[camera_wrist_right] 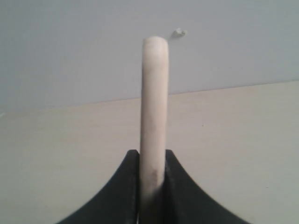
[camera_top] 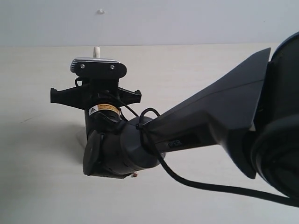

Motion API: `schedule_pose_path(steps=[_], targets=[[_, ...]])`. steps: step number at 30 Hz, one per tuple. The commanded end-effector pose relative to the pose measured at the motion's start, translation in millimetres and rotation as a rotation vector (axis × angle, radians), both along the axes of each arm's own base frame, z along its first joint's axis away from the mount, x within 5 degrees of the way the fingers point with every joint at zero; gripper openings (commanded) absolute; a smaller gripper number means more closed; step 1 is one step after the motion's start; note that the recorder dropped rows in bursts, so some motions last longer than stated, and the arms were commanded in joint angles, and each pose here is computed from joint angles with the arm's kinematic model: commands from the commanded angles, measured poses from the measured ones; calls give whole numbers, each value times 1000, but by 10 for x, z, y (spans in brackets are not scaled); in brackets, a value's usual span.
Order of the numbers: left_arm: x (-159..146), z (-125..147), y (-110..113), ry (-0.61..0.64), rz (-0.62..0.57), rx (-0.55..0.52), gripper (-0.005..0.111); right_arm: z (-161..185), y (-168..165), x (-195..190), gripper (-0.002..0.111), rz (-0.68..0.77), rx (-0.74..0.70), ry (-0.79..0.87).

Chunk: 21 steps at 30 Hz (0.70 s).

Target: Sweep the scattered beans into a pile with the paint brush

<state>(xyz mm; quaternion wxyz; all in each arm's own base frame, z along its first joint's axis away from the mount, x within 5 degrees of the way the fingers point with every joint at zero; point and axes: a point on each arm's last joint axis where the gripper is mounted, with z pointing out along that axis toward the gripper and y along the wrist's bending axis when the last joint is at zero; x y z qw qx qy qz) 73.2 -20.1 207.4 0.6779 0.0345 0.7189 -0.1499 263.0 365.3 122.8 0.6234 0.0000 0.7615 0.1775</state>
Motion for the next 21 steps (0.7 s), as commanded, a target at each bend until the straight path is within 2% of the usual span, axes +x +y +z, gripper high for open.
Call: schedule_pose_path(steps=[1, 5, 10, 13, 16, 19, 21], targets=[[-6, 7, -3, -3, -5, -11, 0, 44, -64, 14, 0, -62, -97, 5], [-6, 7, -3, -3, -5, -11, 0, 140, -136, 27, 0, -127, -171, -33], [-6, 7, -3, -3, -5, -11, 0, 270, -193, 28, 0, -178, -183, -40], [-6, 7, -3, -3, -5, -11, 0, 389, -132, -64, 0, -153, -147, -51], [-6, 7, -3, -3, -5, -11, 0, 571, 35, -237, 0, -47, -67, -139], [-6, 7, -3, -3, -5, -11, 0, 528, 79, -234, 0, -9, 1, -145], [-6, 7, -3, -3, -5, -11, 0, 406, 47, -149, 0, -48, 51, -147]])
